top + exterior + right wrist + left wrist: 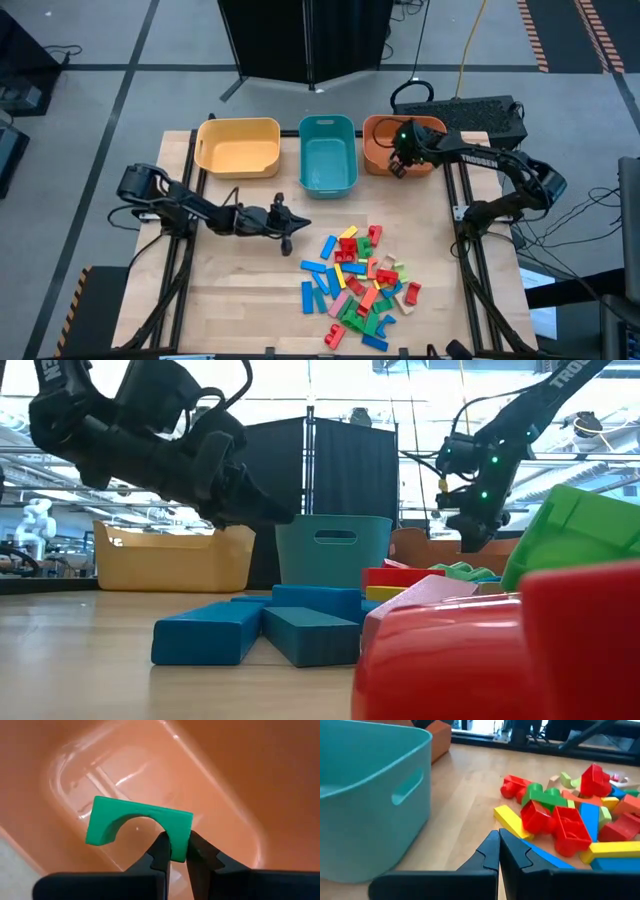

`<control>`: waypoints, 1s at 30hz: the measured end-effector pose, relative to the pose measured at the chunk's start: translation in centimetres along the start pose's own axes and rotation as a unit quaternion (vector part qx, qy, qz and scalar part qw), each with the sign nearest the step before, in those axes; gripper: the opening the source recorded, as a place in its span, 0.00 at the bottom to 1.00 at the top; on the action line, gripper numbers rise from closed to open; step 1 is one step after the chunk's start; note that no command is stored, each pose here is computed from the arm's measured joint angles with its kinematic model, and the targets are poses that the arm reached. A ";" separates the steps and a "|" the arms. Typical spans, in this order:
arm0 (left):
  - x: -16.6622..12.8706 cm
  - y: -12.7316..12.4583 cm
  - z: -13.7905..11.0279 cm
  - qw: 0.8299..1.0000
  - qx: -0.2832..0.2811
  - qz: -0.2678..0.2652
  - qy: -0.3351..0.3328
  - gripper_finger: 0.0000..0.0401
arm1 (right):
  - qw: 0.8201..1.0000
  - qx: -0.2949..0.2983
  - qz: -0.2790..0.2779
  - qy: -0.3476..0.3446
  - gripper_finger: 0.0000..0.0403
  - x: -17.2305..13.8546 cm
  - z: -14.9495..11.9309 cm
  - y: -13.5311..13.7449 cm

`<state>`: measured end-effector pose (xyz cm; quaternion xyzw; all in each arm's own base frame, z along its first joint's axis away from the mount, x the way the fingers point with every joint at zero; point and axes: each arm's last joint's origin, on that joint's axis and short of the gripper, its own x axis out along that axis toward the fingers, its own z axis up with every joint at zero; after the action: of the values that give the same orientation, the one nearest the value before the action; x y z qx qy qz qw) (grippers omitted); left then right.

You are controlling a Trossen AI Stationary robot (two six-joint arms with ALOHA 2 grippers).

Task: Sort blocks by size
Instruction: Put the green arch block into the orange bin, then put the light green arch block into the orange bin

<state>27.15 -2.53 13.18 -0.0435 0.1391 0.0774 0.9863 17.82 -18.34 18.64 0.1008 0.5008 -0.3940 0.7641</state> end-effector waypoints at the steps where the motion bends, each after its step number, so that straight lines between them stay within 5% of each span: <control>1: 0.0 -0.1 -0.1 1.000 0.003 -0.002 0.002 0.00 | 1.000 0.002 -0.001 -0.004 0.08 0.0 0.1 0.0; 12: -0.1 -0.7 -0.3 1.000 0.029 -0.013 0.003 0.13 | 1.000 0.014 -0.002 -0.009 0.10 -0.1 0.2 0.0; 24: -0.1 -0.9 -0.3 0.998 0.014 -0.053 0.010 0.23 | 1.000 0.016 -0.003 -0.013 0.41 -0.1 0.2 0.0; 30: 0.0 -1.7 0.2 0.998 0.019 -0.067 0.001 0.23 | 0.999 0.017 -0.003 -0.032 0.46 -0.9 0.5 -0.1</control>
<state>27.52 -4.19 13.47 -0.0338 0.1388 0.0082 0.9897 17.94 -18.20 19.60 0.0997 0.4692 -0.4076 0.7770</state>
